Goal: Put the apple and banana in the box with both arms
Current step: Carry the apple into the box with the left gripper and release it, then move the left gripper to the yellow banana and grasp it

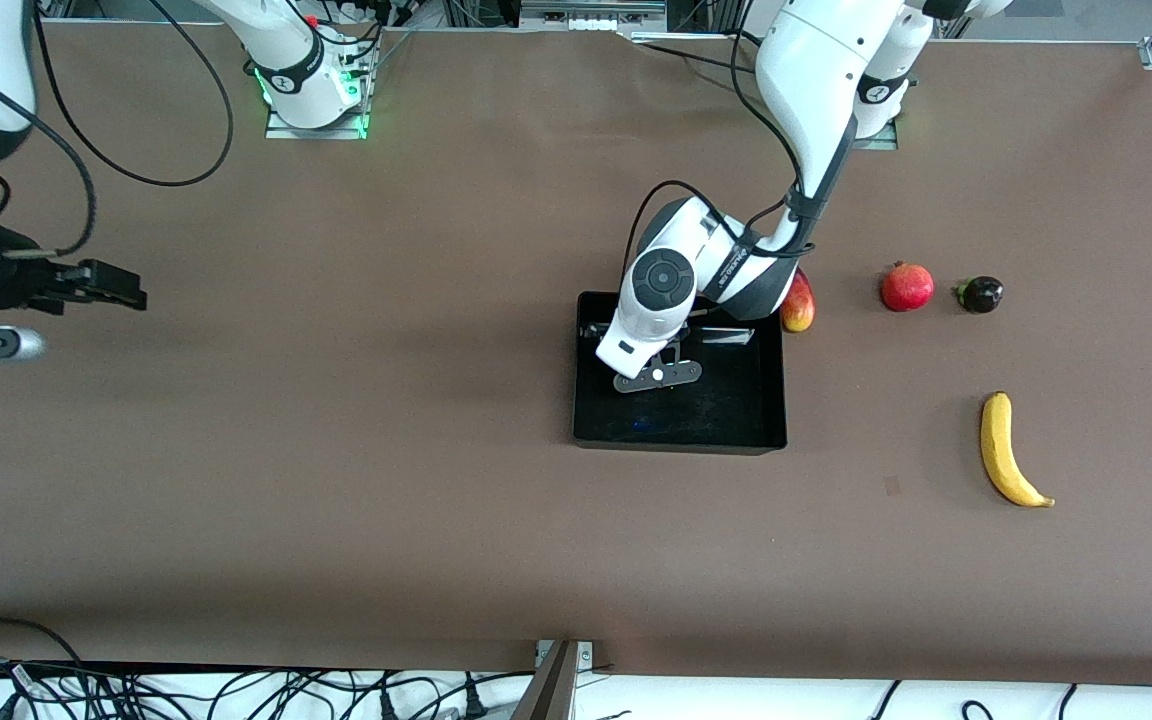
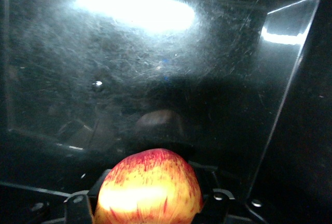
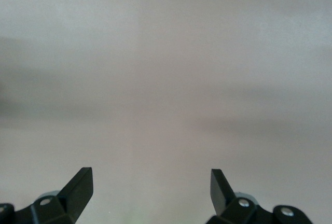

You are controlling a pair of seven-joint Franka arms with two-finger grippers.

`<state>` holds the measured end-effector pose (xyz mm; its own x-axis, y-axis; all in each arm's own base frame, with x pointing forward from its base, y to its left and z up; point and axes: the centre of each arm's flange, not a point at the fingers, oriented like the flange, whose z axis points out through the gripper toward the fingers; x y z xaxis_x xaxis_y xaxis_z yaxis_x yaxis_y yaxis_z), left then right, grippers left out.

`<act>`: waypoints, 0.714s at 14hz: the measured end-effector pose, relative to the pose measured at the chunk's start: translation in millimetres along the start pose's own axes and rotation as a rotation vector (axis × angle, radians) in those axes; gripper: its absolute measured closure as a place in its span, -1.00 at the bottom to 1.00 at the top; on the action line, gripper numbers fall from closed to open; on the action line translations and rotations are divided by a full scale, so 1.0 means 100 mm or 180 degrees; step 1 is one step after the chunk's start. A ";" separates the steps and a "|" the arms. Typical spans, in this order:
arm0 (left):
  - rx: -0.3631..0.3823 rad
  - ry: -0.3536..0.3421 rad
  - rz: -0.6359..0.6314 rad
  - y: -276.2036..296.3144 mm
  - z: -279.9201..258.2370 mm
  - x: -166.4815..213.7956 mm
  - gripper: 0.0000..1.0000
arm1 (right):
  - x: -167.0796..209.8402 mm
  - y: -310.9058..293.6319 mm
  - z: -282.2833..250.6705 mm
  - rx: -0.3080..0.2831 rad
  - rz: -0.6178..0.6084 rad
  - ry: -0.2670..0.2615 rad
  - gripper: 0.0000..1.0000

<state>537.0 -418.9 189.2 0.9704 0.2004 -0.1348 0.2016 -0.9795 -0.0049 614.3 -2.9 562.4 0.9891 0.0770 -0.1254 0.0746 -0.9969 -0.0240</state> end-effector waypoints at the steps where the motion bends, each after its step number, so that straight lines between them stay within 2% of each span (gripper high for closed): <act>1: 0.0009 -0.0005 -0.0006 -0.01 0.08 0.01 -0.33 | -0.04 0.01 -0.03 0.0016 -0.0010 0.0002 -1.00; 5: 0.0005 -0.0002 -0.0004 -0.01 0.08 0.01 -0.34 | -0.19 0.03 -0.02 -0.0006 -0.0109 -0.0018 -1.00; 7: 0.0019 -0.0016 -0.0015 -0.02 0.10 0.02 -0.59 | -0.31 0.02 0.01 -0.0011 -0.0140 0.0133 -1.00; 9: 0.0103 -0.0108 -0.0061 -0.05 0.06 0.03 -0.96 | -0.45 0.00 0.04 -0.0016 -0.0146 0.0222 -1.00; 10: 0.0155 -0.0169 -0.0090 -0.07 -0.05 0.06 -1.00 | -0.50 -0.01 0.03 -0.0020 -0.0148 0.0245 -1.00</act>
<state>541.9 -410.7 192.9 0.9557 0.2277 -0.1864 0.2208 -0.9736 -0.0574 564.2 -5.9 565.9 0.9914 0.1220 -0.0475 0.1211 -0.9924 -0.0216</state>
